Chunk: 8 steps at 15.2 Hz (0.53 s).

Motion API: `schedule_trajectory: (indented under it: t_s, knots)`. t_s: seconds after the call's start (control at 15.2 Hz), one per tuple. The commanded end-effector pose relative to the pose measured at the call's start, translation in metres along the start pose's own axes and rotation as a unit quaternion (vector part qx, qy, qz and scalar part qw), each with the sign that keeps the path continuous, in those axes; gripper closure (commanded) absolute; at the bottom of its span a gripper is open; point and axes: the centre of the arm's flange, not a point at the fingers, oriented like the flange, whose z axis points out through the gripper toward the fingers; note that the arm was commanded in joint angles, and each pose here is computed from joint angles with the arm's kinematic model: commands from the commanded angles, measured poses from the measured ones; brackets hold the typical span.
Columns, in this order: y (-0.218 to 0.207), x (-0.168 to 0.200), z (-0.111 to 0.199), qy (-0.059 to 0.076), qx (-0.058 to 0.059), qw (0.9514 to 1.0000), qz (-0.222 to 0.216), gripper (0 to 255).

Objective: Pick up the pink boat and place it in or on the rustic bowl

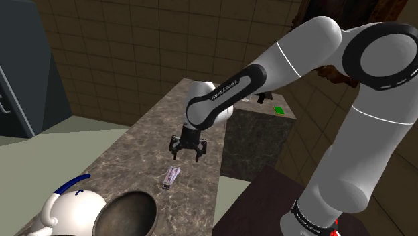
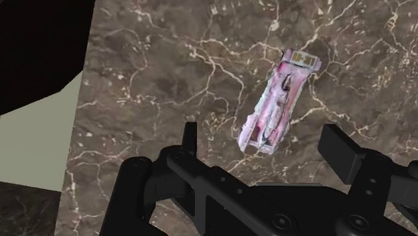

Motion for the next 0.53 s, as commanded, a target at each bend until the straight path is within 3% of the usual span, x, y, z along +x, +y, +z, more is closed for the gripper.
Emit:
schedule_trajectory:
  t_s: [0.0, 0.26, 0.46]
  knots:
    - [-0.014, 0.008, 0.022, -0.004, 0.004, 0.9998, 0.021, 0]
    - [-0.04, 0.026, 0.064, -0.012, 0.012, 0.998, 0.061, 0]
    - [-0.041, 0.026, 0.076, -0.012, 0.012, 0.9978, 0.063, 0]
